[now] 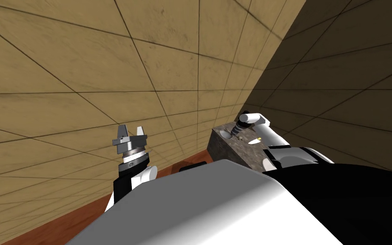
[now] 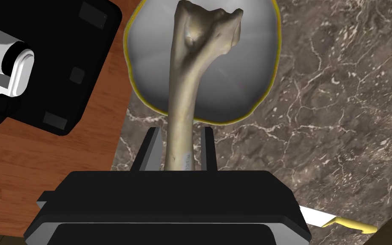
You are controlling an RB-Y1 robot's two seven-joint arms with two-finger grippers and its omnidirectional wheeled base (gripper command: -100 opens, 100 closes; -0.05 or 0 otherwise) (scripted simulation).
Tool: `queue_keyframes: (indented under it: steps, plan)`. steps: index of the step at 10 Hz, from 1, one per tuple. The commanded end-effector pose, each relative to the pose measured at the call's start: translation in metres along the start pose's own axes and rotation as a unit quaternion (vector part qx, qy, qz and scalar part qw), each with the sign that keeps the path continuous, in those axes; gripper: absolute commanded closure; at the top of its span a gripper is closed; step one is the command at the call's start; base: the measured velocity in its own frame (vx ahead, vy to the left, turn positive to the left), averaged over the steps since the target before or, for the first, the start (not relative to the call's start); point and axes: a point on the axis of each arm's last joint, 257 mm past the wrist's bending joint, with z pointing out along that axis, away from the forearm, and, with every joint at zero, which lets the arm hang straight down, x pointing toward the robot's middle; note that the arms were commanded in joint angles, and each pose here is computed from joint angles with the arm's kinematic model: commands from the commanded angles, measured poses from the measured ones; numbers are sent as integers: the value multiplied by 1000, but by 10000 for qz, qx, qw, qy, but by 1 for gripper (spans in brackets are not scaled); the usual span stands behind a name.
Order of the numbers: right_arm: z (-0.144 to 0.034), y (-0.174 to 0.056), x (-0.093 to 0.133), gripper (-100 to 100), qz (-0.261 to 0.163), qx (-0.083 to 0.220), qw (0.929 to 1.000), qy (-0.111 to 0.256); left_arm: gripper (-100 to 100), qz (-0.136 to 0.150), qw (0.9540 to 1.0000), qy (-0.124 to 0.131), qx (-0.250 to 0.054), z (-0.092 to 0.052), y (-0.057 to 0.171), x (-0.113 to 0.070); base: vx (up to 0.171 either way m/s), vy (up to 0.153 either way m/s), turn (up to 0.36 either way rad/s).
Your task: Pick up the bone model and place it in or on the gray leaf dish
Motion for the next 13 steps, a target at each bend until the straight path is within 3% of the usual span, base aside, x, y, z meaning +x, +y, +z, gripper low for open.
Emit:
queue_keyframes:
  steps: [1,13]
  plan:
    - [0,3,-4,100,30,42,10000,-44,0,0,10000,0,0,0,0,0,-3,17,70]
    - [-3,26,-35,100,391,546,9973,-306,0,1,10000,0,0,0,0,0,-4,7,85]
